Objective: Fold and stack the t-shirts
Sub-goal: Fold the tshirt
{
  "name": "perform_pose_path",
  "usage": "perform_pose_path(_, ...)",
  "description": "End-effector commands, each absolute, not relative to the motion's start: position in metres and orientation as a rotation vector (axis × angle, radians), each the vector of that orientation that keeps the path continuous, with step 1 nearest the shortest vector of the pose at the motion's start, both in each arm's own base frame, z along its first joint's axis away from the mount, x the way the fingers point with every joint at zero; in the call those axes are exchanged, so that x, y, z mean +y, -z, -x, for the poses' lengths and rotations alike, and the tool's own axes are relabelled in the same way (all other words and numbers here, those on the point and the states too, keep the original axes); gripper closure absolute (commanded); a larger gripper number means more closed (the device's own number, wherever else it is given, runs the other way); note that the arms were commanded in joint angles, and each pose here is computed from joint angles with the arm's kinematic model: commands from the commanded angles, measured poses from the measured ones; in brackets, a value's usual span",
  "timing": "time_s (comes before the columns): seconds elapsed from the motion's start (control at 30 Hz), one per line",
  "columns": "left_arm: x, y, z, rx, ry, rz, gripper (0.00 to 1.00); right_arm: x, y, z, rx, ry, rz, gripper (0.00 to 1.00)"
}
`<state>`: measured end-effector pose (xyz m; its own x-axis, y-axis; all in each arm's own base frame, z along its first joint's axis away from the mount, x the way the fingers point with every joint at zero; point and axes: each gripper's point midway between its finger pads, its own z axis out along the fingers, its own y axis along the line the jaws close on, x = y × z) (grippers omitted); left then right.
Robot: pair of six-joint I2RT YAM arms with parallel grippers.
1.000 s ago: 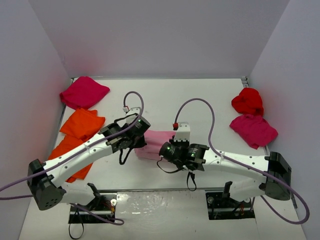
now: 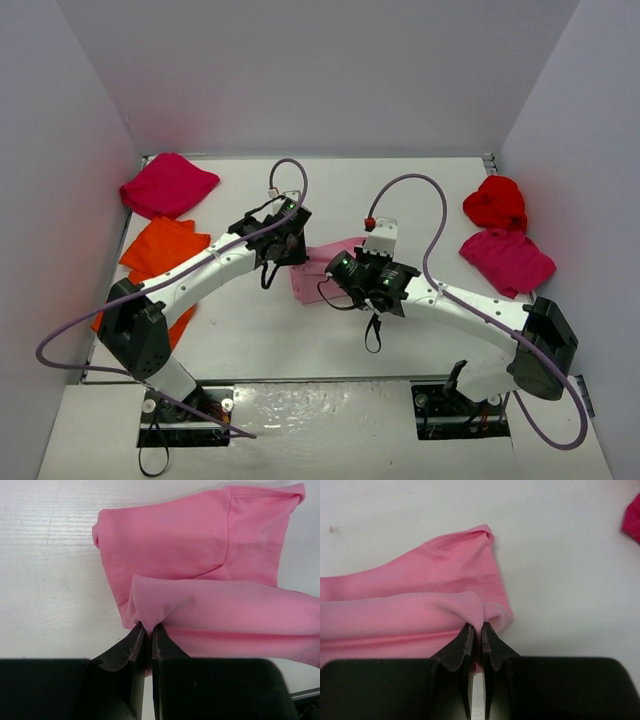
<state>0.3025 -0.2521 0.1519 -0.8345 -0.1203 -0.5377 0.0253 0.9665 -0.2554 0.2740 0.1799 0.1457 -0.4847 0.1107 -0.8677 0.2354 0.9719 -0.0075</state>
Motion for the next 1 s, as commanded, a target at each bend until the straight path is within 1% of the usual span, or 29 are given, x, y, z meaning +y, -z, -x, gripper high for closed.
perform_pose_path(0.0,-0.225,-0.154,-0.326,2.495,0.199,0.100,1.00,0.136,-0.147,-0.294,1.983,0.408,-0.253,0.99)
perform_pose_path(0.23,-0.230,-0.158,-0.342,2.490,0.211,0.101,1.00,0.142,-0.137,-0.319,2.020,0.401,-0.237,0.99)
perform_pose_path(0.47,-0.233,-0.163,-0.367,2.486,0.229,0.120,1.00,0.152,-0.143,-0.351,2.034,0.370,-0.181,1.00)
perform_pose_path(0.67,-0.243,-0.159,-0.377,2.500,0.259,0.116,1.00,0.150,-0.144,-0.379,2.039,0.300,-0.203,1.00)
perform_pose_path(0.87,-0.250,-0.151,-0.381,2.521,0.275,0.110,1.00,0.141,-0.131,-0.399,2.074,0.323,-0.211,1.00)
perform_pose_path(0.97,-0.251,-0.144,-0.383,2.535,0.272,0.109,1.00,0.142,-0.126,-0.410,2.078,0.309,-0.226,0.98)
